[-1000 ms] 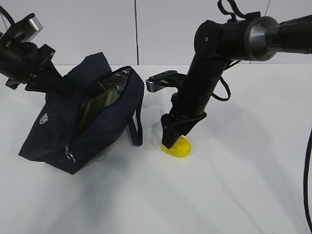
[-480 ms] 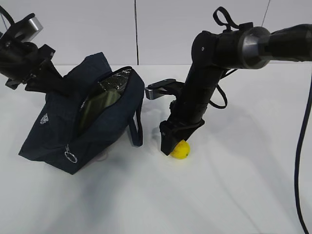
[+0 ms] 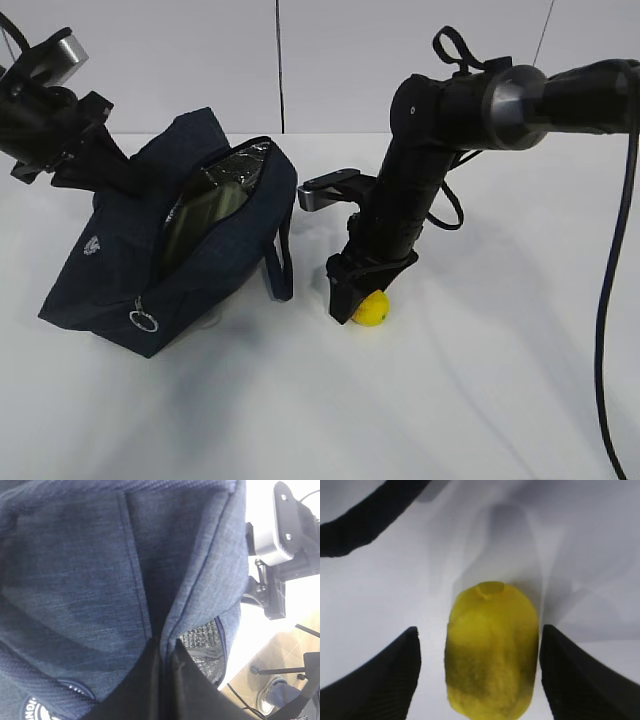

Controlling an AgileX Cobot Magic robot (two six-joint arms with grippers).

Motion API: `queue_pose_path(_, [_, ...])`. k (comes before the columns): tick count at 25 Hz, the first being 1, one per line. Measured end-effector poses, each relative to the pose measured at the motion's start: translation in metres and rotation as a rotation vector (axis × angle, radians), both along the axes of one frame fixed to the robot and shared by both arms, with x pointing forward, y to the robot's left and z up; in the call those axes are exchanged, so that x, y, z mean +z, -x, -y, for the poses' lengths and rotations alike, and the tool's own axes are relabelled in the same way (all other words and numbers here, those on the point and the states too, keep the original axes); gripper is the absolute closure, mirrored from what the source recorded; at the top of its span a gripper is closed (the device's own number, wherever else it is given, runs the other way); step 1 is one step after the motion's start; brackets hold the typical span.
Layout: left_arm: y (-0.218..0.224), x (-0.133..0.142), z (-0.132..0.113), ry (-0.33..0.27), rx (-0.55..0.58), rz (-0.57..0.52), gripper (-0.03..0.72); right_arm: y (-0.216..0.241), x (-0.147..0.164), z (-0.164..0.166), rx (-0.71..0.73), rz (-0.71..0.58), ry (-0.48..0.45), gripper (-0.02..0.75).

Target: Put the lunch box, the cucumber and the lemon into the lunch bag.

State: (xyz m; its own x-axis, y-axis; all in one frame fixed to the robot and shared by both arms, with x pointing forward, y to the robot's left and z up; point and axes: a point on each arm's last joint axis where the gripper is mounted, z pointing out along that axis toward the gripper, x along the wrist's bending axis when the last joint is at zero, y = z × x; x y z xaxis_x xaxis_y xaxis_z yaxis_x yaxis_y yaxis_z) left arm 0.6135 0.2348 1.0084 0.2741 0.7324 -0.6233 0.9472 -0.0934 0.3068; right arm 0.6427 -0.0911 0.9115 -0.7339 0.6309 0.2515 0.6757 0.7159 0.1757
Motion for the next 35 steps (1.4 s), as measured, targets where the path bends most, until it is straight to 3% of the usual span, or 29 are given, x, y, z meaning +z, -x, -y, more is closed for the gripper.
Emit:
queue_pose_path(7, [0.0,0.0,0.0,-0.002,-0.001,0.0,0.697,0.0,-0.002,0.0,-0.001,-0.01,0.003,0.197])
queue_pose_path(15, [0.0,0.0,0.0,-0.008,-0.003,0.0,0.697,0.004,-0.002,0.001,-0.005,-0.05,0.014,0.383])
queue_pose_path(22, [-0.001,-0.002,-0.003,-0.04,0.005,0.015,0.697,0.004,0.008,-0.001,0.002,-0.089,0.01,0.398])
queue_pose_path(27, [-0.002,-0.003,-0.004,-0.055,0.029,-0.004,0.697,-0.008,0.035,-0.013,-0.083,-0.056,-0.099,0.399])
queue_pose_path(32, [-0.002,-0.008,-0.011,-0.139,0.089,-0.038,0.697,-0.015,0.061,-0.024,-0.196,-0.062,-0.205,0.401])
queue_pose_path(35, [-0.003,-0.009,-0.012,-0.151,0.099,-0.042,0.697,-0.016,0.077,-0.034,-0.235,-0.099,-0.33,0.401])
